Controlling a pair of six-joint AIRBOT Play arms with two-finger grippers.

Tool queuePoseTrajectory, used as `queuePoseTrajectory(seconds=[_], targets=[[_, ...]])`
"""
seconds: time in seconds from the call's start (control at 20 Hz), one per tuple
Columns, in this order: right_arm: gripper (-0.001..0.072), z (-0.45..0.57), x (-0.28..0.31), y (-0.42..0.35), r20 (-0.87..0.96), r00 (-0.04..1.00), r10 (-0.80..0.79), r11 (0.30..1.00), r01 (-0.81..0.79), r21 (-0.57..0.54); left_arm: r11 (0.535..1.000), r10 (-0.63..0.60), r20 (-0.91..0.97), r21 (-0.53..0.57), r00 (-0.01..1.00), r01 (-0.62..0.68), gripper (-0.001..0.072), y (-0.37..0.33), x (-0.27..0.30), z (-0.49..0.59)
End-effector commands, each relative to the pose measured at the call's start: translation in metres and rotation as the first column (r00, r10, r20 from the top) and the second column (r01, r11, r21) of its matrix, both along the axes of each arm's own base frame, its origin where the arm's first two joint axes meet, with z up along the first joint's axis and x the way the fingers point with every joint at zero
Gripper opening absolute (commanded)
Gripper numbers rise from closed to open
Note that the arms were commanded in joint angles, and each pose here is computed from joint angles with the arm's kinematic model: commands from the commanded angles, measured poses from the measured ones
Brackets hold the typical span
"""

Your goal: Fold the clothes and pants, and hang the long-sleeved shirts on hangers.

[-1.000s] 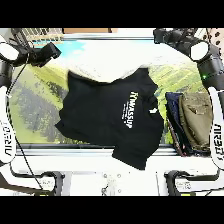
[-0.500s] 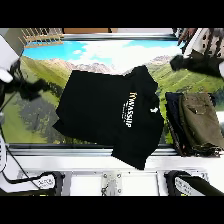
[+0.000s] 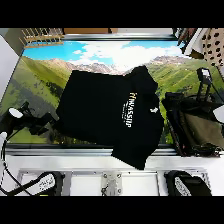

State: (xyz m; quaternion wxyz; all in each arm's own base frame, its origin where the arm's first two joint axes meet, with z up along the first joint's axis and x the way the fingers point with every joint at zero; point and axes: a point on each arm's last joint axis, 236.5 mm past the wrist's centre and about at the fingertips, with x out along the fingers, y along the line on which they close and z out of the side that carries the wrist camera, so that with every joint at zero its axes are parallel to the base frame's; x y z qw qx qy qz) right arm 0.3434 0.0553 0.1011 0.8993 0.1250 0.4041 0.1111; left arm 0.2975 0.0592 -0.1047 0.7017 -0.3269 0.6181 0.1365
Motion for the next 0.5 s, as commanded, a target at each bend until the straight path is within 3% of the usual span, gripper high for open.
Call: queuePoseTrajectory(seconds=[0.0,0.35,0.4,0.45], targets=[[0.0659,-0.003,-0.008,0.009,-0.008,1.0,0.002,0.999,-0.001,0.048,0.997,0.069,0.051,-0.037,0.996,-0.067,0.0622,-0.007,0.004,-0.01],[0.0659,-0.003,-0.008,0.009,-0.009,1.0,0.0,0.999,0.0,0.055,0.997,0.009,0.019,-0.08,1.0,-0.008,0.0621,-0.038,0.007,-0.026],[0.0659,-0.003,-0.008,0.009,-0.009,1.0,0.0,0.999,0.0,0.054,0.998,0.0,0.033,-0.07,0.999,0.003,0.0562,-0.041,0.01,-0.025],[0.0659,-0.003,-0.008,0.009,-0.01,1.0,0.0,0.999,0.0,0.054,0.998,-0.009,0.047,-0.062,0.999,0.012,0.0265,-0.043,0.013,-0.023]])
